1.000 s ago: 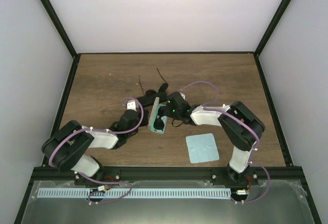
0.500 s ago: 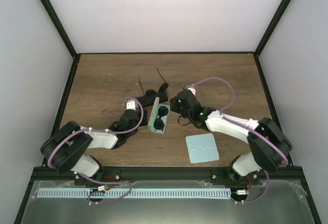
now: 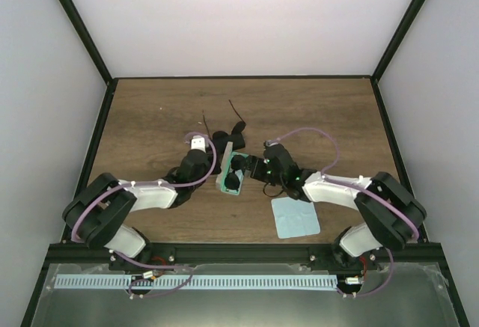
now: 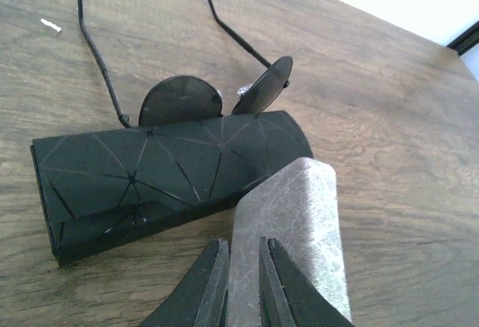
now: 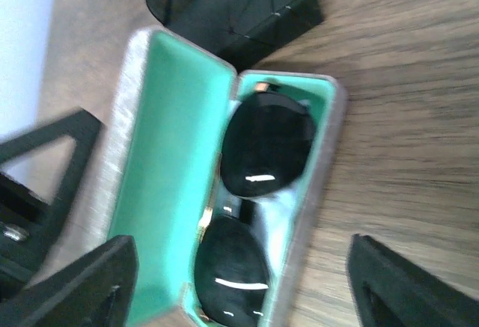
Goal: Organize the sunglasses
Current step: Adjust the sunglasses in the sunglasses case, then close the sunglasses case at the center of the board.
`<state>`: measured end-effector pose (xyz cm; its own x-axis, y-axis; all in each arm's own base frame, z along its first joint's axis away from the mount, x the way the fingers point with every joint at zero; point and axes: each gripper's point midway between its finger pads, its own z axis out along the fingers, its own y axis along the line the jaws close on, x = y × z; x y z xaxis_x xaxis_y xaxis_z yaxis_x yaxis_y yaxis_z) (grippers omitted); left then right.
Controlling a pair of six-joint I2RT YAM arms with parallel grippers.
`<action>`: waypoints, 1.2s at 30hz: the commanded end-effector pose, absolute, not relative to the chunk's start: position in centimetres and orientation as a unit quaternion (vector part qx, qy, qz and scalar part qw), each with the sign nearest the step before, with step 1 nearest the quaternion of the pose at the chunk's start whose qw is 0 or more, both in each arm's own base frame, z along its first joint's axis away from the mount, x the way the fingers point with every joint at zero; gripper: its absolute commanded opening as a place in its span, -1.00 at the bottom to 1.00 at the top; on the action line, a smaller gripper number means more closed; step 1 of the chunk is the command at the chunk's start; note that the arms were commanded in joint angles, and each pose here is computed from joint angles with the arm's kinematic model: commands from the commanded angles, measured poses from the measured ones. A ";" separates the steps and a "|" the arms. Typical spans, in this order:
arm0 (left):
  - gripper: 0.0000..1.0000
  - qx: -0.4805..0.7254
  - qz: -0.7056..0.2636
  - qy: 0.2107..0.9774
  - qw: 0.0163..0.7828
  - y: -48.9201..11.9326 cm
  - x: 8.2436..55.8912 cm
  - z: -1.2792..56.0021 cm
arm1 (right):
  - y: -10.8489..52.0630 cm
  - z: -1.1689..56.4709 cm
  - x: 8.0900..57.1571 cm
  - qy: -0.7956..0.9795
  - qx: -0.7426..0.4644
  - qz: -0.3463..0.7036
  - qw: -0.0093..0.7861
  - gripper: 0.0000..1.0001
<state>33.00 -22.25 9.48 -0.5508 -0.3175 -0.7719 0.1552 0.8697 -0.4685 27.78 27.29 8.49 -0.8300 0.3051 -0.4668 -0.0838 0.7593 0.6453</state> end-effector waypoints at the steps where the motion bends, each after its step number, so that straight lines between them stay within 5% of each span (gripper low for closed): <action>1: -0.72 -0.036 -0.240 0.852 0.464 -22.8 33.3 8.9 | 29.6 10.7 29.1 0.872 0.050 0.391 0.292 0.28; 3: -0.72 -0.037 -0.234 0.853 0.465 -22.7 33.5 9.0 | 29.1 10.0 29.3 0.876 0.069 0.378 0.290 -0.30; 5: -0.72 -0.040 -0.227 0.854 0.467 -22.5 33.6 9.2 | 28.6 9.4 29.5 0.881 0.080 0.364 0.290 -0.67; 9: -0.72 -0.038 -0.228 0.852 0.469 -22.6 33.6 9.6 | 28.5 7.7 29.4 0.893 0.078 0.347 0.276 -0.95; 36: -0.73 -0.014 -0.231 0.866 0.443 -26.2 33.7 8.2 | 30.4 1.9 28.5 0.916 0.054 0.342 0.203 -0.99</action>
<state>34.26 -24.47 8.51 -0.5880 -0.2612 -0.7655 0.1493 0.8951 -0.4201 28.54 29.56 2.18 -0.9003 0.2655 -0.3448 -0.0182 0.7686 0.6394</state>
